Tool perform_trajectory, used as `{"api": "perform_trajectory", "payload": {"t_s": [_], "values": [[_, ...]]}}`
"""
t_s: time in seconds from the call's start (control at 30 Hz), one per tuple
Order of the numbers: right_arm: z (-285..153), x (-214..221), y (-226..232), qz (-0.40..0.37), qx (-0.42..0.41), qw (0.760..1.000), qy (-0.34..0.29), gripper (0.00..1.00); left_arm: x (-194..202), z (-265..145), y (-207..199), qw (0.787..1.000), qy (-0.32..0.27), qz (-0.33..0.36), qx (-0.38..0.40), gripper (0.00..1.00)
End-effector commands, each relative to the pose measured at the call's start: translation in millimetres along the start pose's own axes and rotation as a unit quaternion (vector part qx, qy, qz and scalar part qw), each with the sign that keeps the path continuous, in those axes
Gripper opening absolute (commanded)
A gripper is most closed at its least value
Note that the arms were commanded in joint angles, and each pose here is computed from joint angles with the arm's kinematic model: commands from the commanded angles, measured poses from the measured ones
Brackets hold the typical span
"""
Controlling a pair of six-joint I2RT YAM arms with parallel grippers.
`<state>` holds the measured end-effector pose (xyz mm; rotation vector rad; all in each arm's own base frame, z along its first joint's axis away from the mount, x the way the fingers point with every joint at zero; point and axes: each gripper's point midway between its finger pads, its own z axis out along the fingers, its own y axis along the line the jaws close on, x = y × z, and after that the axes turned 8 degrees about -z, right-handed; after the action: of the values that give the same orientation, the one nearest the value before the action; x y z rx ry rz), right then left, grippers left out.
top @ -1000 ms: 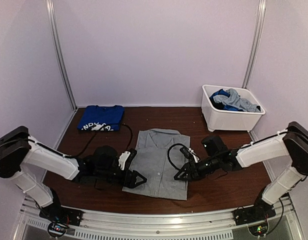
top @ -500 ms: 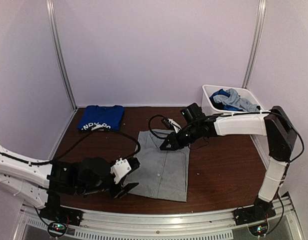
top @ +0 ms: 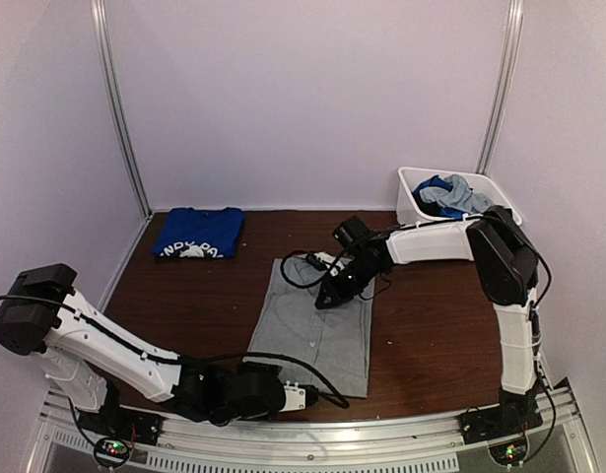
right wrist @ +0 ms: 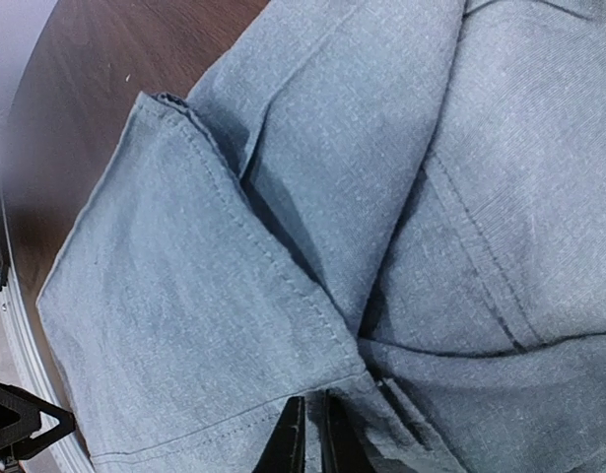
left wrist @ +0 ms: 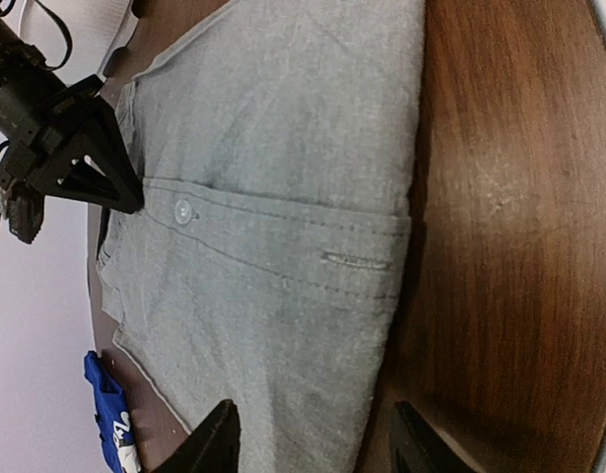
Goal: Fold and stack the mixed laundry pile
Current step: Pick up the 2/3-rectangle-folded shirt from the center of the board.
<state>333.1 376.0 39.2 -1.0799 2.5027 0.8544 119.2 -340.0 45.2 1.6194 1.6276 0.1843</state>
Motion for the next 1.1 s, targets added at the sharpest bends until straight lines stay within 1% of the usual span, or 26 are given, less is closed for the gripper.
{"api": "perform_trajectory", "payload": {"t_s": [0.0,0.13,0.33,0.6,0.73,0.87,0.97,1.07], "values": [[-14.2,-13.9,-7.5,-0.024,0.031,0.999,-0.008,0.07,-24.1,3.3,4.5,0.999,-0.033,0.012,-0.021,0.54],[-21.1,-25.0,-9.6,-0.024,0.028,0.999,-0.021,0.09,-23.2,5.5,3.9,0.999,-0.03,0.014,-0.025,0.54],[-5.7,-20.8,-15.2,-0.023,0.004,1.0,-0.004,0.09,-25.3,9.4,5.3,0.999,-0.026,0.024,-0.036,0.58],[25.0,8.0,-23.8,-0.008,-0.018,0.999,0.036,0.05,-20.5,24.1,-9.6,0.997,-0.015,0.065,-0.033,0.6],[28.7,13.5,-27.1,-0.005,-0.015,0.999,0.041,0.04,-16.3,33.3,-13.0,0.993,-0.001,0.099,-0.065,0.6],[30.7,14.5,-29.1,-0.004,-0.012,0.999,0.043,0.03,-20.3,37.9,-3.4,0.988,0.0,0.106,-0.108,0.54],[32.8,17.3,-30.8,-0.002,-0.011,0.999,0.046,0.03,-24.9,33.8,5.2,0.985,-0.005,0.108,-0.136,0.45],[34.8,20.4,-30.2,-0.001,-0.013,0.999,0.049,0.02,-33.9,22.4,2.6,0.981,-0.024,0.127,-0.145,0.36]]}}
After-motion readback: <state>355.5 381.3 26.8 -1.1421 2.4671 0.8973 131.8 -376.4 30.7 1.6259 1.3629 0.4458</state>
